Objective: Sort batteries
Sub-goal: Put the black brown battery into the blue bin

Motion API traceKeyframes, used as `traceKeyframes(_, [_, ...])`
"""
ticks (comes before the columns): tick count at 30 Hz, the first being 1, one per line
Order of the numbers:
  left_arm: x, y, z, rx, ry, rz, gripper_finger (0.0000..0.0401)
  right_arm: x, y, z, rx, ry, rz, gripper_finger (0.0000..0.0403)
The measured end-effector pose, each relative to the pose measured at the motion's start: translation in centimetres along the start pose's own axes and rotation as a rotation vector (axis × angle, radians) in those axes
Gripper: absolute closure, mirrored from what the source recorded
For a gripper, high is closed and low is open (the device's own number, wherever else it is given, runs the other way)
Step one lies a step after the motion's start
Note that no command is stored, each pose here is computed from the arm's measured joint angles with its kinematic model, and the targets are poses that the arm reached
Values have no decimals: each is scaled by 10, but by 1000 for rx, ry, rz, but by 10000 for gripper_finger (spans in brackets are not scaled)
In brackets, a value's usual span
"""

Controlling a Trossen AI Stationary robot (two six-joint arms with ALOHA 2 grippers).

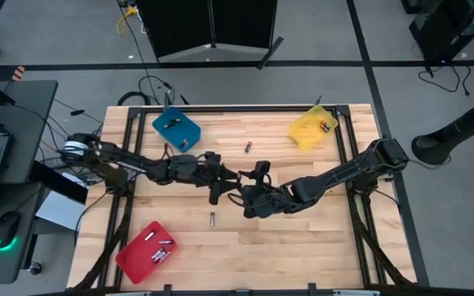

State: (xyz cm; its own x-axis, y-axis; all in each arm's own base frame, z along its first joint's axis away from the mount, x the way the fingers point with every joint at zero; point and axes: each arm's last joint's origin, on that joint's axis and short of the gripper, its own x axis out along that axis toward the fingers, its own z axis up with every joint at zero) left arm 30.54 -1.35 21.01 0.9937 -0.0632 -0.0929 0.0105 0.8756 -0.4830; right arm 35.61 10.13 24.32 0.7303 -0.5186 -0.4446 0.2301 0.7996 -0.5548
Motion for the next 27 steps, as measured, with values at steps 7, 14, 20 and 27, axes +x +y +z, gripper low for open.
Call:
traceKeyframes(7, [4, 4, 3, 3, -1, 5, 276, 0, 0, 0, 0, -2, -1, 176])
traceKeyframes(14, [4, 7, 3, 23, 23, -17, 348, -1, 0, 1, 18, -6, 5, 169])
traceKeyframes(20, [-6, 9, 18, 73, 30, 1, 348, 0, 0, 0, 51, 5, 3, 101])
traceKeyframes(27, [-33, 11, 52, 133, 65, 98, 348, -2, -1, -3, 20, 32, -77, 83])
